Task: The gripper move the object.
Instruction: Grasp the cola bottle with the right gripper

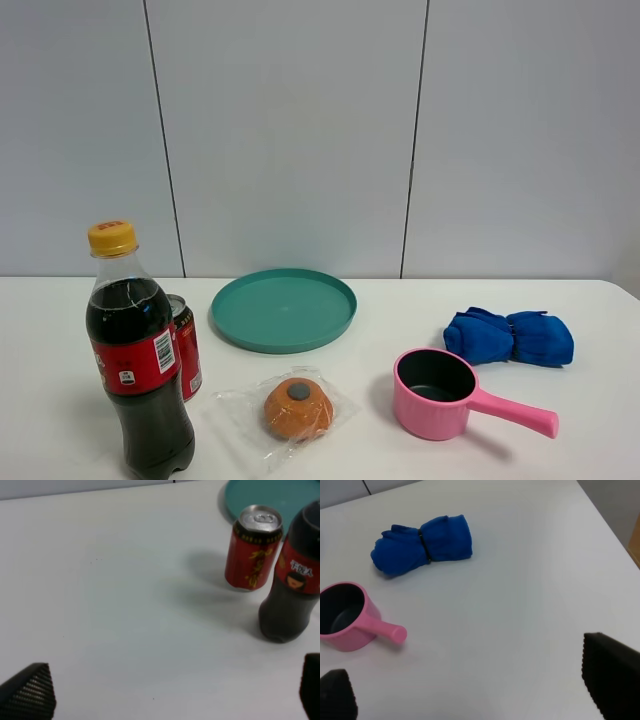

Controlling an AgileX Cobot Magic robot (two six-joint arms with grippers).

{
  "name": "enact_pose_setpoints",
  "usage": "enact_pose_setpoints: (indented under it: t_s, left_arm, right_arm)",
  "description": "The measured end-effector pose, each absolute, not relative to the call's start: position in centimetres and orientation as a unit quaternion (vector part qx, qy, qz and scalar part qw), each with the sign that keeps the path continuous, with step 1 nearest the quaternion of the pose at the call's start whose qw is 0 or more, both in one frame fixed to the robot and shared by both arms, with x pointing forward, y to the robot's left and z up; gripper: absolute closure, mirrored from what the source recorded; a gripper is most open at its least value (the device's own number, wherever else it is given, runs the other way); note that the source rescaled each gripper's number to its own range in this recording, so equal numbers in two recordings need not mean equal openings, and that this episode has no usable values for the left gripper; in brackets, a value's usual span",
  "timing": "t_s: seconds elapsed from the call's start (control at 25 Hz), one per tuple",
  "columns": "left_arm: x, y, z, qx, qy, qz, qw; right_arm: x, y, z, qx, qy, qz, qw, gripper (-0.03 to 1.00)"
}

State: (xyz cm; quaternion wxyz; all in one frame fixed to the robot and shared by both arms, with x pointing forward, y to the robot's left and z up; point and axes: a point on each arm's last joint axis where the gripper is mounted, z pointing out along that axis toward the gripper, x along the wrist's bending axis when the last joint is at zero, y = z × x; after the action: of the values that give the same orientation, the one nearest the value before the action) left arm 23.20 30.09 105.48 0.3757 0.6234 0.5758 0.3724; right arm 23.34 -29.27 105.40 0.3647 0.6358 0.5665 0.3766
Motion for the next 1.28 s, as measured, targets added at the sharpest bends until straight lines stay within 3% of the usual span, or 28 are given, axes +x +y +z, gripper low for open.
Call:
enact_pose_setpoints:
  t_s: [0.04,1.28]
  left_arm:
    - [23.20,30.09,105.48,0.623,0.576,0.372,0.376]
    - [23.20,30.09,105.48,0.623,0.576,0.372,0.376]
  right_arm:
    - [23.34,-29.27,105.40,0.636,0.566,0.377,0.365,0.22]
    - [23.34,-29.27,105.40,0.637,0.565,0.378,0.364,0.22]
